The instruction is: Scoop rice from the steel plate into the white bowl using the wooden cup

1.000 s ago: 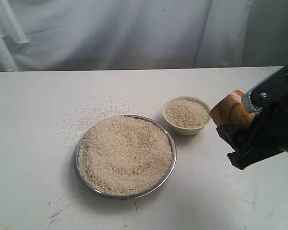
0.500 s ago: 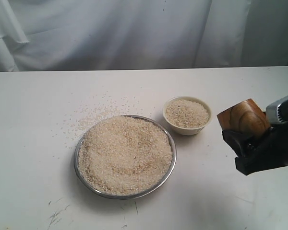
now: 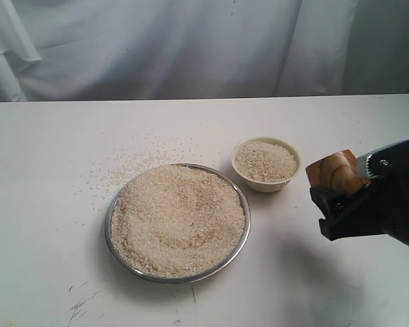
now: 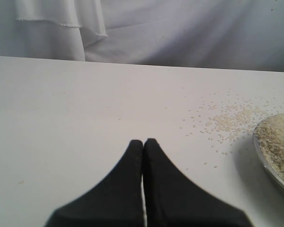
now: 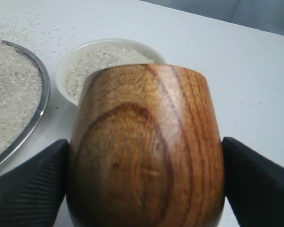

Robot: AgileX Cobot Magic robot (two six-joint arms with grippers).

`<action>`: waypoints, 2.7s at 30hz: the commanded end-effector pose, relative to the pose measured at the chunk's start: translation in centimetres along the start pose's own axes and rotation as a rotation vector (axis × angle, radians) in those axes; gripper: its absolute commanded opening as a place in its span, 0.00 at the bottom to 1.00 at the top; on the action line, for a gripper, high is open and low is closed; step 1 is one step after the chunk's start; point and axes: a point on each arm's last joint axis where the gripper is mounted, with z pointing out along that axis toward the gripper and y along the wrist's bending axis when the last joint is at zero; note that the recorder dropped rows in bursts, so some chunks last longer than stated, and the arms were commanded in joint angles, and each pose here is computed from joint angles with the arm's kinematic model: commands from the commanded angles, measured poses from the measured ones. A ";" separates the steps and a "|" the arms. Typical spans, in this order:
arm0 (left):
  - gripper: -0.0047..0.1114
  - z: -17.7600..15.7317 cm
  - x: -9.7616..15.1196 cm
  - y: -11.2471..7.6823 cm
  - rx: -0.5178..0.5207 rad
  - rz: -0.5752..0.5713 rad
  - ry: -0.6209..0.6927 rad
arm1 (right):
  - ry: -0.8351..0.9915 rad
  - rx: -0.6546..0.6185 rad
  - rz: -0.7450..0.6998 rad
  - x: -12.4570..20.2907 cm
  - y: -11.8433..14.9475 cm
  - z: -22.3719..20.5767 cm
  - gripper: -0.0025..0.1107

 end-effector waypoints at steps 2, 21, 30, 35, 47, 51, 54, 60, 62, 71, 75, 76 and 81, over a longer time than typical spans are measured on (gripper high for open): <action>0.04 0.0 0.0 0.0 0.003 0.001 -0.012 | -0.053 0.055 0.046 1.0 -1.4 1.3 0.02; 0.04 0.0 0.0 0.0 0.003 0.001 -0.012 | -0.185 0.141 0.111 -0.6 -6.9 10.9 0.02; 0.04 0.0 0.0 0.0 0.003 0.001 -0.012 | -0.206 0.104 0.110 1.8 -7.0 14.6 0.02; 0.04 0.0 0.0 0.0 0.003 0.001 -0.012 | -0.197 0.098 0.122 3.5 -7.0 15.1 0.02; 0.04 0.0 0.0 0.0 0.003 0.001 -0.012 | -0.179 0.080 0.125 4.1 -7.0 15.3 0.02; 0.04 0.0 0.0 0.0 0.003 0.001 -0.012 | -0.176 0.079 0.141 4.1 -7.0 15.3 0.02; 0.04 0.0 0.0 0.0 0.003 0.001 -0.012 | -0.179 0.077 0.164 4.1 -7.0 15.3 0.02; 0.04 0.0 0.0 0.0 0.003 0.001 -0.012 | -0.179 0.077 0.169 4.1 -7.0 15.3 0.12; 0.04 0.0 0.0 0.0 0.003 0.001 -0.012 | -0.179 0.077 0.169 4.1 -7.0 15.3 0.20; 0.04 0.0 0.0 0.0 0.003 0.001 -0.012 | -0.192 0.029 0.124 3.0 -6.6 15.0 0.51; 0.04 0.0 0.0 0.0 0.003 0.001 -0.012 | -0.129 0.037 0.145 3.0 -6.8 14.8 0.58; 0.04 0.0 0.0 0.0 0.003 0.001 -0.012 | -0.119 0.038 0.151 2.9 -6.8 14.7 0.58; 0.04 0.0 0.0 0.0 0.003 0.001 -0.012 | -0.108 0.031 0.157 2.5 -6.7 14.5 0.60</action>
